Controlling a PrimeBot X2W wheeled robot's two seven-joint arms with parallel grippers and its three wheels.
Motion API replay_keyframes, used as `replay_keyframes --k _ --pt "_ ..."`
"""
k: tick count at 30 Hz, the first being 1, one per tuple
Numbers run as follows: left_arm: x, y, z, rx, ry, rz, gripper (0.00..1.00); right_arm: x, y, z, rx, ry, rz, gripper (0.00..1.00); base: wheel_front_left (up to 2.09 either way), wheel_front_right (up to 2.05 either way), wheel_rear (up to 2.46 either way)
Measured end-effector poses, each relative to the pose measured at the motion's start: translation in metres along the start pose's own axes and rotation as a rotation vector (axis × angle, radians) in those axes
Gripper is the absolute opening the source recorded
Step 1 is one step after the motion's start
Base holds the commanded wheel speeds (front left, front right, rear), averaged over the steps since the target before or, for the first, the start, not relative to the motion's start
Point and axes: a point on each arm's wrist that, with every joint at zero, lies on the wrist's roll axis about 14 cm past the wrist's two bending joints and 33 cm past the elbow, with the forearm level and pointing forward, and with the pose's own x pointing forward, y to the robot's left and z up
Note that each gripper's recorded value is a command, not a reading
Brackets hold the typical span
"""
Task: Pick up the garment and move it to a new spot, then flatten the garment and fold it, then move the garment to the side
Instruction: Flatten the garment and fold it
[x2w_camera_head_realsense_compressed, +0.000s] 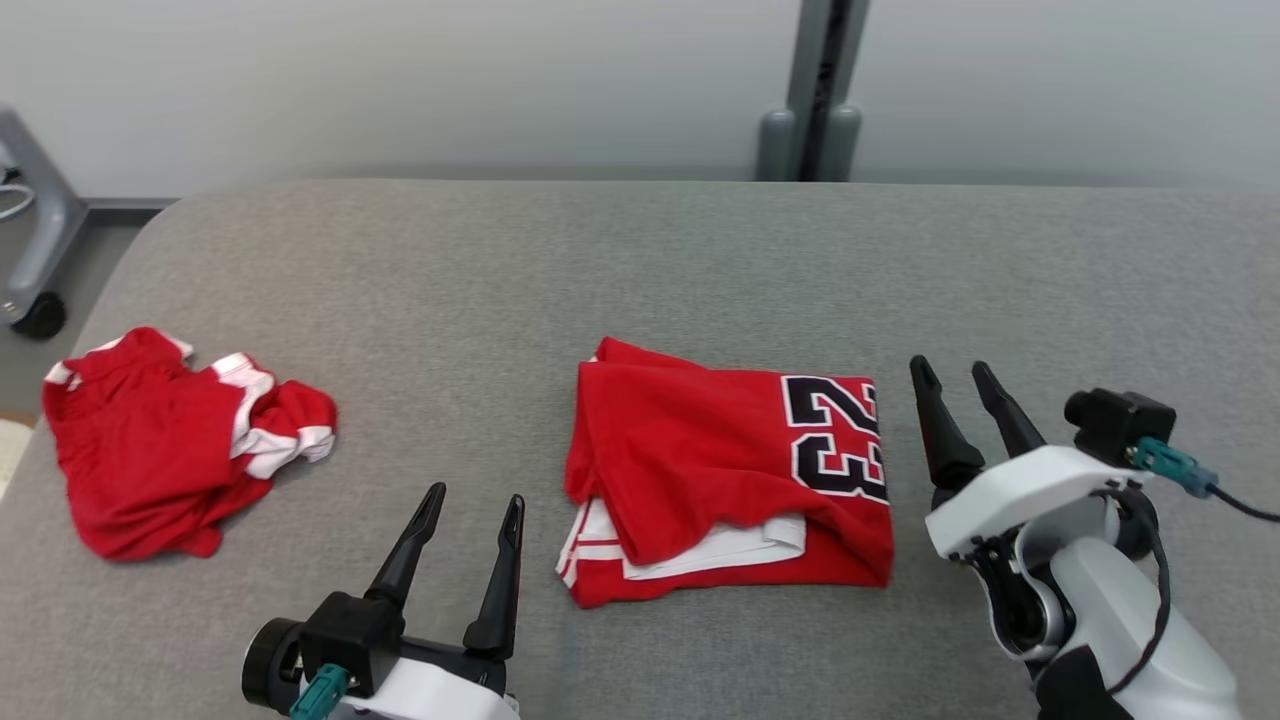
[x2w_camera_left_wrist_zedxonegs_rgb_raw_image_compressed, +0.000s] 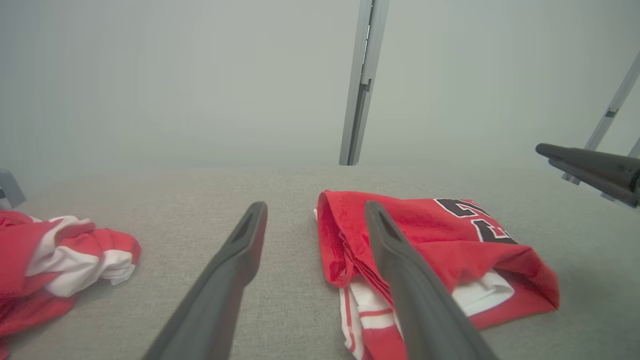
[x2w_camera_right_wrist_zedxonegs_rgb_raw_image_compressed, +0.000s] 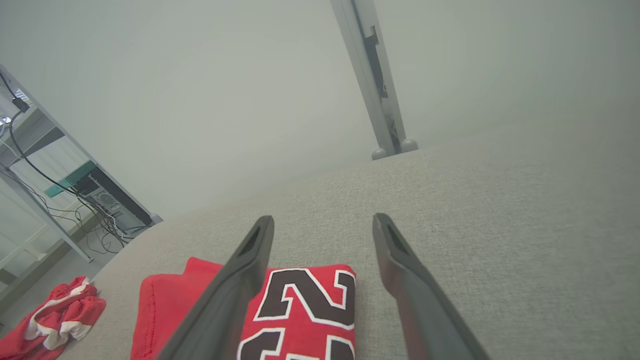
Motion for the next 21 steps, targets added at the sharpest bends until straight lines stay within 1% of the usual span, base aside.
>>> replay_keyframes --k 5,9,12,16,21 --pt "0.008 -0.016 -0.005 -0.004 0.012 -0.057 1.0 -0.027 -0.03 0.007 -0.072 -0.034 -0.084 1.0 0.0 0.0 0.0" --pt "0.009 -0.024 -0.003 -0.004 0.008 -0.081 1.0 -0.048 -0.044 0.014 -0.1 -0.071 -0.134 1.0 0.0 0.0 0.0" --pt "0.007 -0.027 -0.002 -0.004 0.004 -0.09 1.0 -0.062 -0.048 0.017 -0.116 -0.093 -0.158 1.0 0.0 0.0 0.0" --pt "0.0 -0.028 -0.003 -0.006 0.007 -0.091 1.0 -0.08 -0.048 0.019 -0.185 -0.103 -0.165 1.0 0.0 0.0 0.0" --pt "-0.007 -0.027 0.0 -0.008 -0.001 -0.083 1.0 -0.097 -0.042 0.016 -0.243 -0.106 -0.157 1.0 0.0 0.0 0.0"
